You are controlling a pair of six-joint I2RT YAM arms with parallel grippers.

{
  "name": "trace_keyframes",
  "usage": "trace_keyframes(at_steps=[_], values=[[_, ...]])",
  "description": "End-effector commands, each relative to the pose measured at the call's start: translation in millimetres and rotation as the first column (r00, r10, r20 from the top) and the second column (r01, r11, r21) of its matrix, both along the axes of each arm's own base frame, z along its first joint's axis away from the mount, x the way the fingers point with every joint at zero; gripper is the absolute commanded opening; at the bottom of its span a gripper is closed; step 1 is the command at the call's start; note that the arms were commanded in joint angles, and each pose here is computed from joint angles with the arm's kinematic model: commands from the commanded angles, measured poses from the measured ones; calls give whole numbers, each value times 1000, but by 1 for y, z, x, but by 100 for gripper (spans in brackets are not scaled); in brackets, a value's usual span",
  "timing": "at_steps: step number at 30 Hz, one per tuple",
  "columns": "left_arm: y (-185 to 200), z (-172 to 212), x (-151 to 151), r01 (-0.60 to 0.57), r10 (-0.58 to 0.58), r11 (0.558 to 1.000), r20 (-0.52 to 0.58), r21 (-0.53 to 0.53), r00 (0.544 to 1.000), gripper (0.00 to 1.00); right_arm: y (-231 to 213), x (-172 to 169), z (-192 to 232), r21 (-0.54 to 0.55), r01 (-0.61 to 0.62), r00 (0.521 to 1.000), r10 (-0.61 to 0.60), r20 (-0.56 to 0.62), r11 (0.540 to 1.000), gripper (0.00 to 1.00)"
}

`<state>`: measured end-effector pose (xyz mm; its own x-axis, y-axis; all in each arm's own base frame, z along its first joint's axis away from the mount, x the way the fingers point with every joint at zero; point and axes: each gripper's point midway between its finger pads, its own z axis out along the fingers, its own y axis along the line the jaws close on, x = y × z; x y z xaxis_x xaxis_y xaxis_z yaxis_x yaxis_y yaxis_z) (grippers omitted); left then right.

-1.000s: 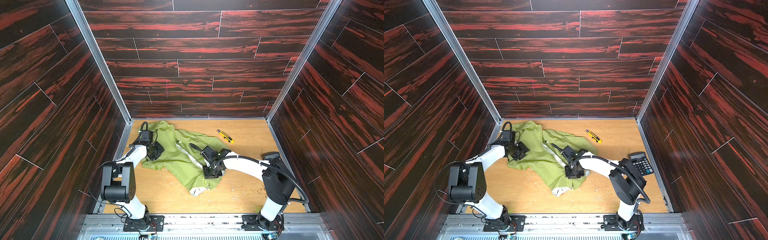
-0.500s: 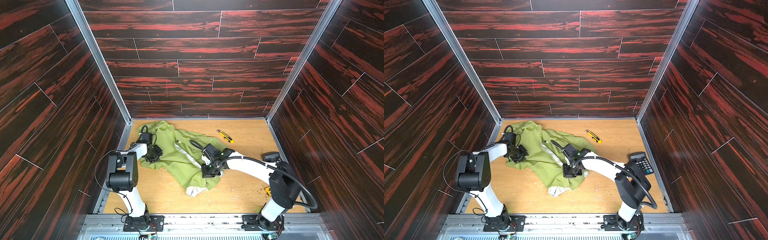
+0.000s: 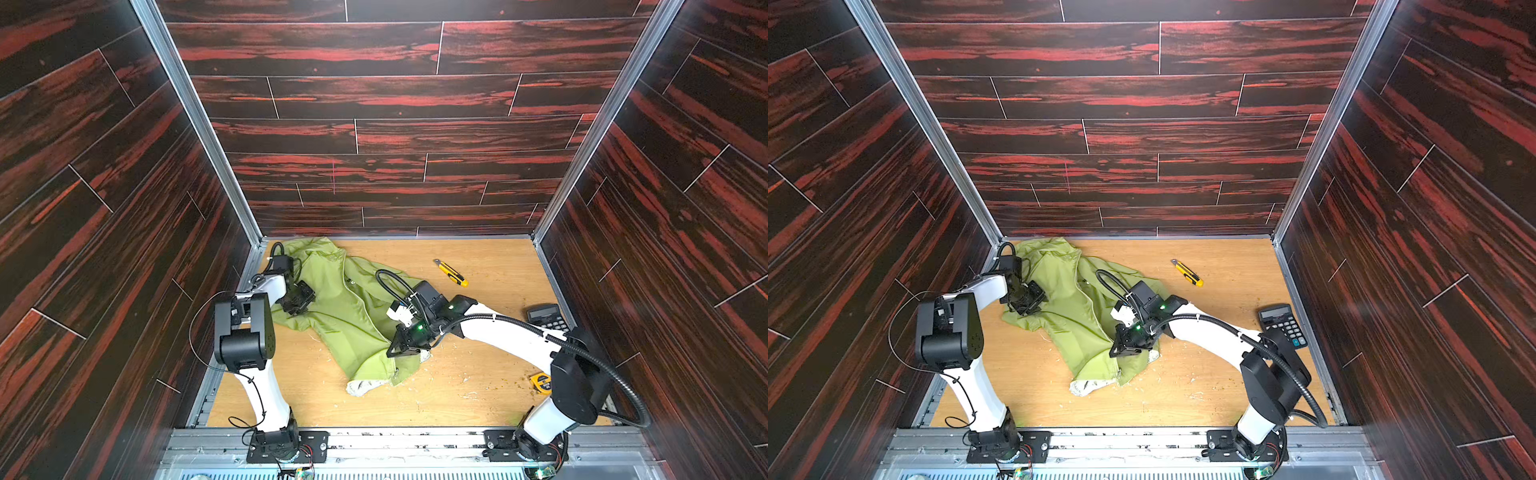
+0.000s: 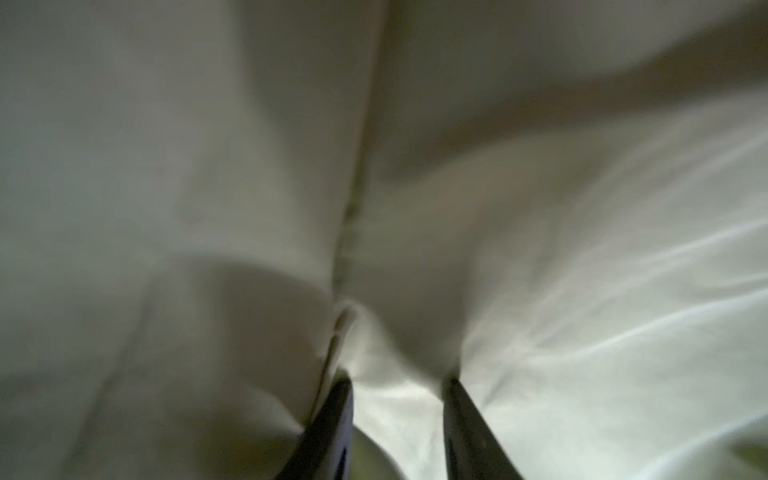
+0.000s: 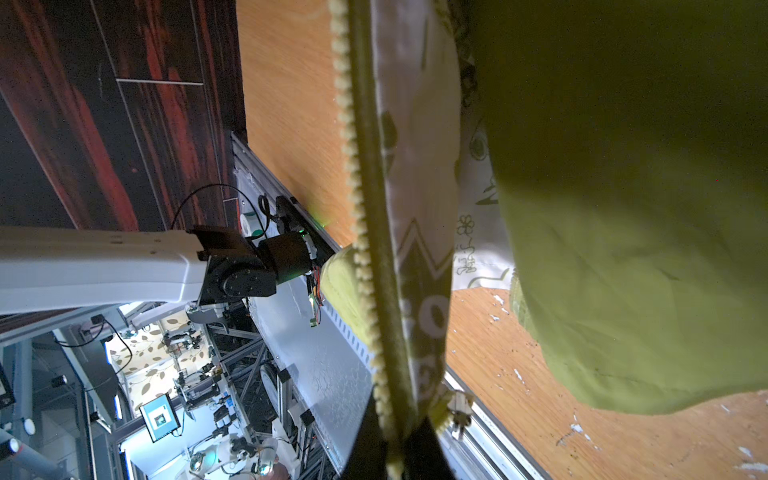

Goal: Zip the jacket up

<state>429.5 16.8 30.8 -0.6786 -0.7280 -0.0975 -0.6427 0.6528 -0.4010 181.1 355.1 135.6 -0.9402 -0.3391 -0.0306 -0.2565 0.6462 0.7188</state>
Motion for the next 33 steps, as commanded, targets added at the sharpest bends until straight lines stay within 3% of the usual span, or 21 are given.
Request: trace_keyframes(at_steps=[1,4,7,10,13,16,24,33], values=[[6,26,2,-30,29,999,35,13,999,44,-10,13,-20,-43,59,997,-61,-48,997,28],[2,48,1,-40,40,999,86,0,996,48,-17,31,-8,-56,109,994,-108,22,992,49],[-1,62,-7,-51,52,999,112,-10,992,52,-30,53,1,-115,168,981,-155,114,979,59],[-2,86,-22,-59,58,998,156,1,986,56,-52,84,4,-246,249,949,-186,253,937,62],[-2,93,-41,-59,55,998,153,20,987,58,-59,114,9,-335,272,916,-137,376,902,64],[-4,84,-75,-46,43,998,74,37,996,60,-55,144,13,-387,272,885,-71,461,881,67],[-10,56,-125,-54,55,998,-29,29,998,63,-40,207,-13,-546,257,845,89,528,797,71],[-10,47,-112,-96,96,995,-9,-3,995,65,-15,236,-52,-575,208,865,126,486,792,71]])
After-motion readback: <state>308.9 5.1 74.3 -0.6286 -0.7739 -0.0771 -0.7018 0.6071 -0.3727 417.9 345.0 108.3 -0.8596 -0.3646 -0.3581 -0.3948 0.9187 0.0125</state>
